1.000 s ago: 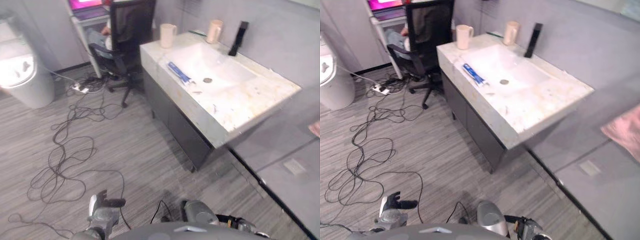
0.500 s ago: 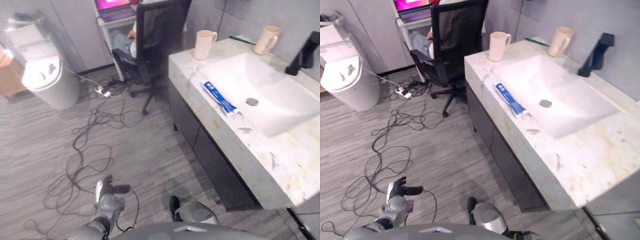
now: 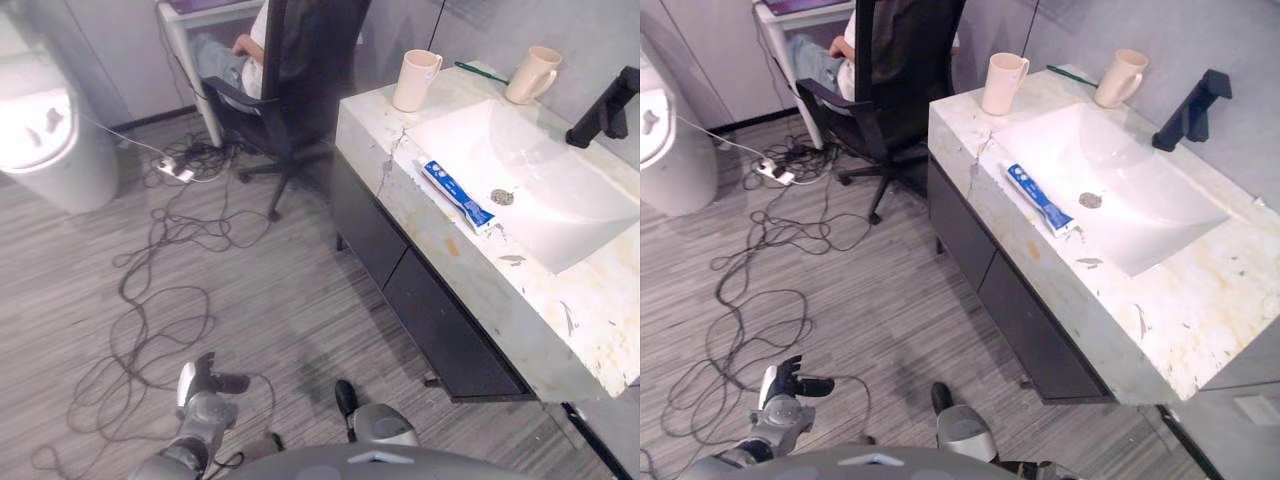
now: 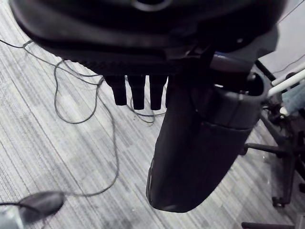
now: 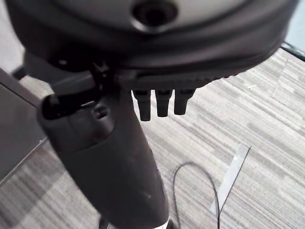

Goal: Organize the bathroom.

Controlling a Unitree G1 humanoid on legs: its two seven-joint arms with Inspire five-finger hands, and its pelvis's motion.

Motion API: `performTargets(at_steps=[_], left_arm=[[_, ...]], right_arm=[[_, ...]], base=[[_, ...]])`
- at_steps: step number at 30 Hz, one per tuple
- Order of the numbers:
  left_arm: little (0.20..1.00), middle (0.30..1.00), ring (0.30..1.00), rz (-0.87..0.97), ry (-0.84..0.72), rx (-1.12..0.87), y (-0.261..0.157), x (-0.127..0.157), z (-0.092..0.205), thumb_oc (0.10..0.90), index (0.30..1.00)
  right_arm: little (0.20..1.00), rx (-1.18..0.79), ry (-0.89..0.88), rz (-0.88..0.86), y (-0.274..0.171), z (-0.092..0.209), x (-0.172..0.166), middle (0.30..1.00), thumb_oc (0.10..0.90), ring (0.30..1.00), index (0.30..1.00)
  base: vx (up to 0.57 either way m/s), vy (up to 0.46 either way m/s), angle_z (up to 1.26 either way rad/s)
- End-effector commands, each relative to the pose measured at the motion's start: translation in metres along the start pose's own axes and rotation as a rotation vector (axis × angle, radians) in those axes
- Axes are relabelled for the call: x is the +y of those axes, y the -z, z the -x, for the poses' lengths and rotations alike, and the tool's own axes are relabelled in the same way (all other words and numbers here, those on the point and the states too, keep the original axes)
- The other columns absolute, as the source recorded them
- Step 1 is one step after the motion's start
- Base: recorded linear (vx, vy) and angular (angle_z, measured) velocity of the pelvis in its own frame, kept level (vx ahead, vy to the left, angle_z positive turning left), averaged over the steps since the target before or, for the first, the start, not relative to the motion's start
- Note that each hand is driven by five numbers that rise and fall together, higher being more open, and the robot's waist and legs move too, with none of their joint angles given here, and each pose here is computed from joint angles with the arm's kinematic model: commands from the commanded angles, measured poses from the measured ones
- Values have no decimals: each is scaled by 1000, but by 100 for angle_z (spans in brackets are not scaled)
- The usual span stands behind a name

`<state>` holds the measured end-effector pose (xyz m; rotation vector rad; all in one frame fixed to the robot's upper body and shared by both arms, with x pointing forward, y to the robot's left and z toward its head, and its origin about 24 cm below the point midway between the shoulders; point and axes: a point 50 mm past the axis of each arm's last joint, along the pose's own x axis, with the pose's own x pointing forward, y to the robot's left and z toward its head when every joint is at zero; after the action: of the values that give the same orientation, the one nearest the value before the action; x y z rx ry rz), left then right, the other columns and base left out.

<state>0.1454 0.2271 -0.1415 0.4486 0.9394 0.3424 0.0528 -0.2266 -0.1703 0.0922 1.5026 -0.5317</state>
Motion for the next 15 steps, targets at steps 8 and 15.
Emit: performTargets(at_steps=[8, 15], left_arm=[[900, 900, 900, 35, -89, 62, 19, 27, -3, 800, 900], [900, 900, 900, 71, -131, -2, 11, 20, 0, 800, 900]], right_arm=[[900, -171, 3, 199, -25, 1, -18, 900, 800, 900, 900], [900, -136, -30, 236, -17, 0, -13, 900, 800, 900, 900]], base=[[320, 332, -103], [335, 44, -107]])
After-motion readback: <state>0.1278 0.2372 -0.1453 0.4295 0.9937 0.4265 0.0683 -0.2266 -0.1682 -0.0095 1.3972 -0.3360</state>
